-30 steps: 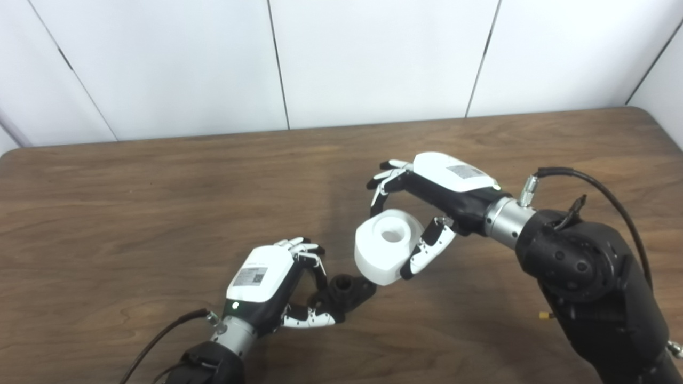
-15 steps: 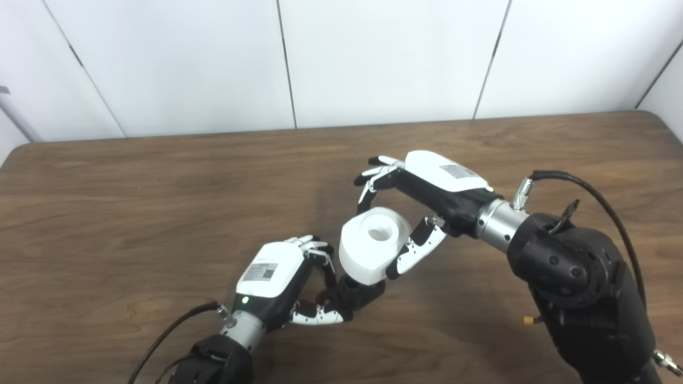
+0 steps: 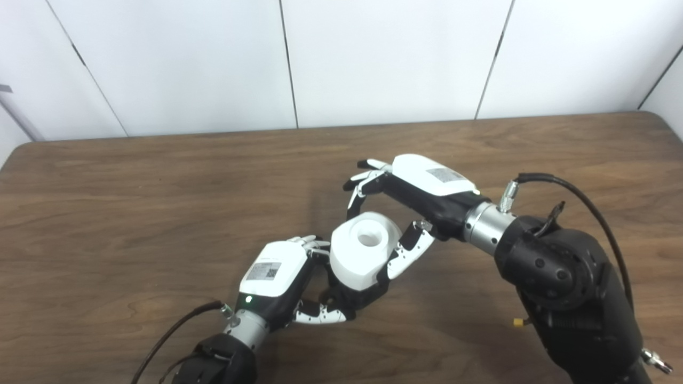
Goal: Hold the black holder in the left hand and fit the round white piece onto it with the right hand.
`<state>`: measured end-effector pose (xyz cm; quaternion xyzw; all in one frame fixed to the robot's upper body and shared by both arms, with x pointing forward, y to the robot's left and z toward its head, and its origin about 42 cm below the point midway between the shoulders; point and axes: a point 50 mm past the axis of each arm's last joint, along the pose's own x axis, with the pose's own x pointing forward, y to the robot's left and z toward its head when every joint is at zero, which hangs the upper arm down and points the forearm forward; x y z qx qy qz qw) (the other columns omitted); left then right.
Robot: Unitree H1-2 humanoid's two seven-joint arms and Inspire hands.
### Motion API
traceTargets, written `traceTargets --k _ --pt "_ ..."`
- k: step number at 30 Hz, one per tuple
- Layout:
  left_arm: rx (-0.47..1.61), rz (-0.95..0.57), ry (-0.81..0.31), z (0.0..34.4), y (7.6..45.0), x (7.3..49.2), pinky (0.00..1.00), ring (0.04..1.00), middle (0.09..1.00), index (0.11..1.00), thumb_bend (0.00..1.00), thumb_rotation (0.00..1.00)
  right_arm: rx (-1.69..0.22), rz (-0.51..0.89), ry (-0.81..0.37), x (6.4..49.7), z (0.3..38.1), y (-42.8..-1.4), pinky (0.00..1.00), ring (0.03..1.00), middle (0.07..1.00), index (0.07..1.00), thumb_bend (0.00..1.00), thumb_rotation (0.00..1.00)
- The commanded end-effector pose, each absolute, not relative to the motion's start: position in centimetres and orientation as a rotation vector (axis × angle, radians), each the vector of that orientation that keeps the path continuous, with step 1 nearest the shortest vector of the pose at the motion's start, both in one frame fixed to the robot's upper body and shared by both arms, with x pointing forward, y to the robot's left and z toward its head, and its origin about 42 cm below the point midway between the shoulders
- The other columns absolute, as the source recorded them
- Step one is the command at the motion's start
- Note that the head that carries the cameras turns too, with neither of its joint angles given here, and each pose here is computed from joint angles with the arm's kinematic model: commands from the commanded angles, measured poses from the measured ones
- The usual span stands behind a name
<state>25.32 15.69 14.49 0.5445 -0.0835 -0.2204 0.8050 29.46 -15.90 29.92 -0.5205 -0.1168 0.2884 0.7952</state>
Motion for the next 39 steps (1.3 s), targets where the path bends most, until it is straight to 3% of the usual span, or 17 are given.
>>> traceTargets --k 1,39 --pt "1.183 -0.571 -0.067 12.2 15.3 24.4 0.87 0.885 0.809 0.488 0.52 0.06 -1.139 0.592 -0.289 29.6 30.7 -15.8 0.91 0.981 0.855 0.481 0.53 0.14" --pt "1.182 -0.573 -0.067 12.2 15.1 24.6 0.87 0.886 0.812 0.488 0.52 0.06 -1.124 0.662 -0.241 29.8 27.7 -14.5 0.94 0.994 0.868 0.481 0.53 0.14"
